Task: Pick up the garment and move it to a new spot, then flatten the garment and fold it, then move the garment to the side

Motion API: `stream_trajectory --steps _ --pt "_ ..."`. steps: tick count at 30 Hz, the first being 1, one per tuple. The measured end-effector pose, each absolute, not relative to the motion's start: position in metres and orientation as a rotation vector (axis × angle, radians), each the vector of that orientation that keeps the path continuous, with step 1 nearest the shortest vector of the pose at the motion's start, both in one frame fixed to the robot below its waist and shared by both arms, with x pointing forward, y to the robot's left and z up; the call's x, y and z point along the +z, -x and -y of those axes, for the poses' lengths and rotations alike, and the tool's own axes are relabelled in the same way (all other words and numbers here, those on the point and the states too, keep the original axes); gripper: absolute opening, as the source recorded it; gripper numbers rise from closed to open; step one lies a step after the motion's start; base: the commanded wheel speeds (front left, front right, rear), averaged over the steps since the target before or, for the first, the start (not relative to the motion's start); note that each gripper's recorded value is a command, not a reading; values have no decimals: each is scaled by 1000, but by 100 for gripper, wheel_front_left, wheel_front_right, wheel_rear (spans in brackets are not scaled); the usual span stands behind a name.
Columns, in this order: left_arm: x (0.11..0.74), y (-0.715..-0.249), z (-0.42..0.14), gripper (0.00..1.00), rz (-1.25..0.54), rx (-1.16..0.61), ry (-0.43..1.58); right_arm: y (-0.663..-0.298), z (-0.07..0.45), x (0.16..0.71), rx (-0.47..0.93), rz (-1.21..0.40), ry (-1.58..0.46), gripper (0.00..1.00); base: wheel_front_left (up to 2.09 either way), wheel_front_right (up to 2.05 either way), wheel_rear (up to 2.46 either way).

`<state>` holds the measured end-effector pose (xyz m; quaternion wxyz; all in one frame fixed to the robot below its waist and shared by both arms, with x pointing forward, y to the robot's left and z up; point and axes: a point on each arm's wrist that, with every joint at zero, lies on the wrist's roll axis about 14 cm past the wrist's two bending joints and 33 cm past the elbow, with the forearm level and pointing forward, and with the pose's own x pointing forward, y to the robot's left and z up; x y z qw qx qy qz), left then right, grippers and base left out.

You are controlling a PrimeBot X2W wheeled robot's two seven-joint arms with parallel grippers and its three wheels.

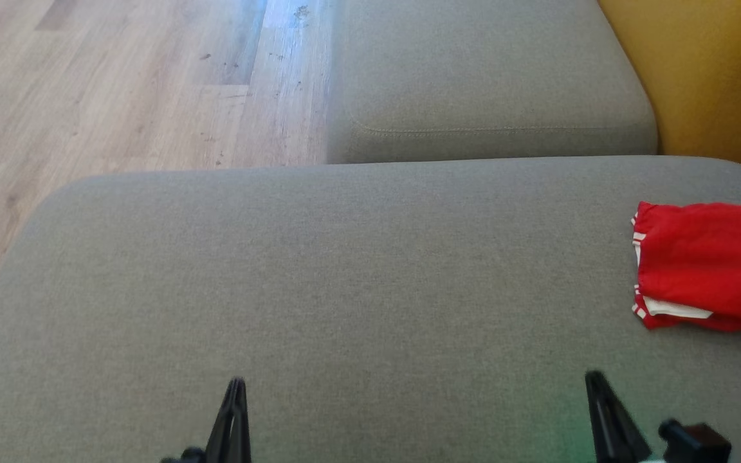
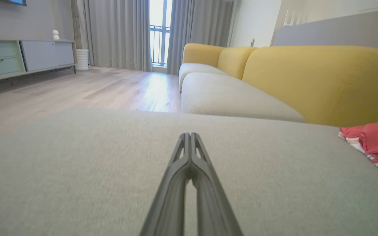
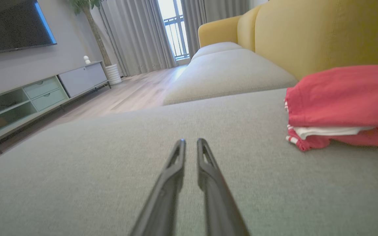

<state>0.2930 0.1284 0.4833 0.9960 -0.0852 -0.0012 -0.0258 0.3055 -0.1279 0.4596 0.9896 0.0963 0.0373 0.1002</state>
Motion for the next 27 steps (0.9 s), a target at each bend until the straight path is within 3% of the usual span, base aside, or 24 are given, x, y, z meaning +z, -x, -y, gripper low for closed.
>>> stream_trajectory --steps 27 --pt "453 -298 -140 0 -146 3 461 -309 149 443 77 -160 -481 0 0 0 0"
